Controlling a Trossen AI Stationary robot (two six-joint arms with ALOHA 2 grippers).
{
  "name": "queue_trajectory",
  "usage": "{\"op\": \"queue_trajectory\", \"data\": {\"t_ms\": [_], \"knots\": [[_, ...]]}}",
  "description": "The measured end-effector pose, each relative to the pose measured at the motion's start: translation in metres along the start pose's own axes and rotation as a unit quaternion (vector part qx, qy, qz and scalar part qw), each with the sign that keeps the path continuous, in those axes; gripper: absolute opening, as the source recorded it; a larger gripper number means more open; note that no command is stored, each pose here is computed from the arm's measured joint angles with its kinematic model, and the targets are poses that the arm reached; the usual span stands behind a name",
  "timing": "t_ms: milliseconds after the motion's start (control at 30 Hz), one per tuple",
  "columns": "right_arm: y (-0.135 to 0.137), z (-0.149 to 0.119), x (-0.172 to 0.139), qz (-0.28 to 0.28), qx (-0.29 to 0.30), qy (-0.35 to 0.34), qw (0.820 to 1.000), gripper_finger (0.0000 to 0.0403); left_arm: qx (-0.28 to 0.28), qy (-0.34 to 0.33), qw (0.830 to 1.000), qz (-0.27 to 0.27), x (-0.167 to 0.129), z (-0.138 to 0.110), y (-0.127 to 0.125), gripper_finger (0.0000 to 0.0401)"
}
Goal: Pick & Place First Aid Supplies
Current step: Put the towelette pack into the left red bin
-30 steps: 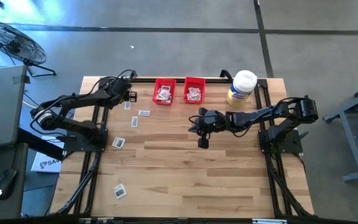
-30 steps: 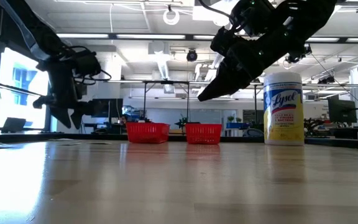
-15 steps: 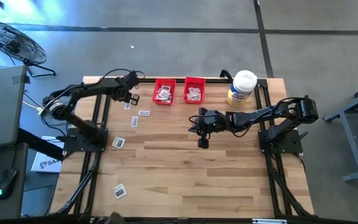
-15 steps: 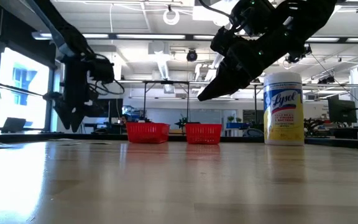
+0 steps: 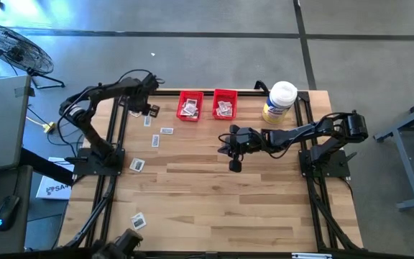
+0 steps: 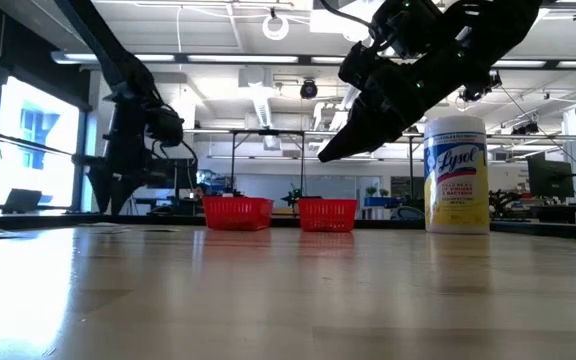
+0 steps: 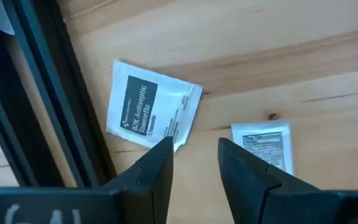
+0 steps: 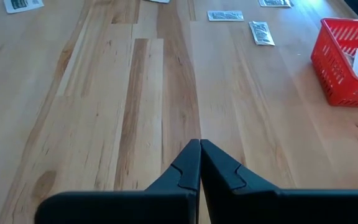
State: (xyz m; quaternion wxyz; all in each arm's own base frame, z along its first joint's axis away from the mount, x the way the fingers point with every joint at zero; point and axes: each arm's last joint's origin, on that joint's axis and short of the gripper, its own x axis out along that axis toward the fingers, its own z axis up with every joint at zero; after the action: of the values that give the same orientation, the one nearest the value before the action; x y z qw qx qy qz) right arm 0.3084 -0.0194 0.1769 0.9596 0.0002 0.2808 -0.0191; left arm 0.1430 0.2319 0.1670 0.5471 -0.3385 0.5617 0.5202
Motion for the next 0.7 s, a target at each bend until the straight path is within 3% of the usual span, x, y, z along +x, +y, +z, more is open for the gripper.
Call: {"op": "queue_trajectory", "data": {"t_ms": [333,700], "knots": [[0.000,0.001,0.000,0.003,0.011,-0.003,1.000,0.0001,0.059,0.139,0.988,0.025,0.010,0.030,-0.001,0.0093],[0.001,0.000,0.000,0.009,0.010,-0.001,1.000,0.0001,0.080,0.178,0.979,0.060,0.033,0.036,-0.008,0.0117]]}}
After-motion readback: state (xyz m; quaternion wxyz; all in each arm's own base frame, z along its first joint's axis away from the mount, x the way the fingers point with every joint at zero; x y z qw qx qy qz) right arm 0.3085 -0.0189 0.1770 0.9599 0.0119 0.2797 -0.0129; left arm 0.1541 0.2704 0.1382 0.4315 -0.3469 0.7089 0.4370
